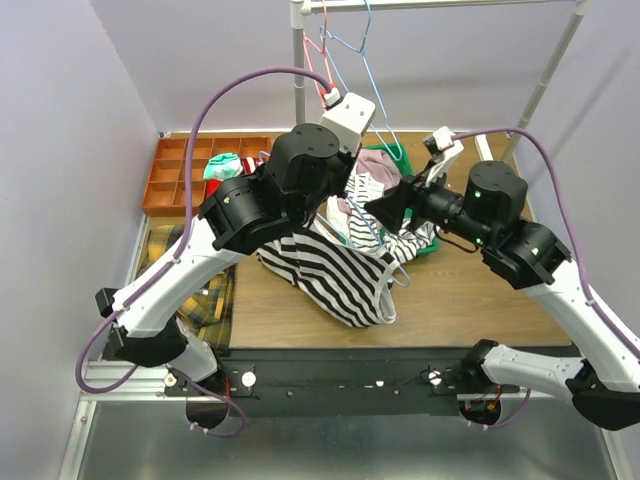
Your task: Place the tank top on the hanger
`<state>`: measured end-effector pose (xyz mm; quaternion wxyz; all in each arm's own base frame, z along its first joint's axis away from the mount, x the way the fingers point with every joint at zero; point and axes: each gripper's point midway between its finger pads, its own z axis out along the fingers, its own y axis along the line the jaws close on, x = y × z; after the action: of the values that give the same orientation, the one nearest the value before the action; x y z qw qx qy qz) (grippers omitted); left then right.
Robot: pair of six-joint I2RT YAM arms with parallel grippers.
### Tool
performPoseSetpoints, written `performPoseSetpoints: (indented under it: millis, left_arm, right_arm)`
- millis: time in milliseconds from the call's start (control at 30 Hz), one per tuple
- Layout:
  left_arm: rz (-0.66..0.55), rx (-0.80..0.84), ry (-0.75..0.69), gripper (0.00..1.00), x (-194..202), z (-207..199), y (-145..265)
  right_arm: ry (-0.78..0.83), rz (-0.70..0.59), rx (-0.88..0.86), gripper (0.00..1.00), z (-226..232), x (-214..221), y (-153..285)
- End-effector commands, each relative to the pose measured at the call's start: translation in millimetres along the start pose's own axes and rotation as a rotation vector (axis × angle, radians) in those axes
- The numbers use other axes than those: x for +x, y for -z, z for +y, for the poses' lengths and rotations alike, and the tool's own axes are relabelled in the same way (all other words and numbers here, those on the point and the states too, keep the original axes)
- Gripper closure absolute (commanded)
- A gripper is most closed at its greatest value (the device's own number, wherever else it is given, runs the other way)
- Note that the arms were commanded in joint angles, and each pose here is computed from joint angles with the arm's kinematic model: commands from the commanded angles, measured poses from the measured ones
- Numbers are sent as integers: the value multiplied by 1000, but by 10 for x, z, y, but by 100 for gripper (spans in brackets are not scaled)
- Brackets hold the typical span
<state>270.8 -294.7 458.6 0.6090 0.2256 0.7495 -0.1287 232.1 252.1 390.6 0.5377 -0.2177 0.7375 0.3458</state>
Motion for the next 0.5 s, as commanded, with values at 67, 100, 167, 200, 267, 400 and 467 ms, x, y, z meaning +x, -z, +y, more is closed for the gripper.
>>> performPoseSetpoints:
  millis: [67,100,167,200,267,400,467]
  left_arm:
    - [-12,-9,28,100,-60,17,-20]
    - [-18,-13,33,100,-87,35,-15]
    - [-9,-17,29,100,-65,26,-57]
    - [-14,-22,35,100,-87,51,-59]
    - [-10,-21,35,100,-87,46,-87]
    - [-16,-25,42,100,-146,55,-119]
    - [-14,-28,41,100,-143,52,-143]
  right_arm:
    - [2,-58,-101,34,233,-244,63]
    - [0,-50,-108,34,246,-233,51]
    - [-3,-37,-110,34,247,-217,19]
    - [0,-31,-110,35,243,-204,12]
    - [-1,-11,-115,35,250,-165,-16]
    - [-6,44,-100,36,226,-6,-99]
    - [-8,53,-69,39,189,46,-117]
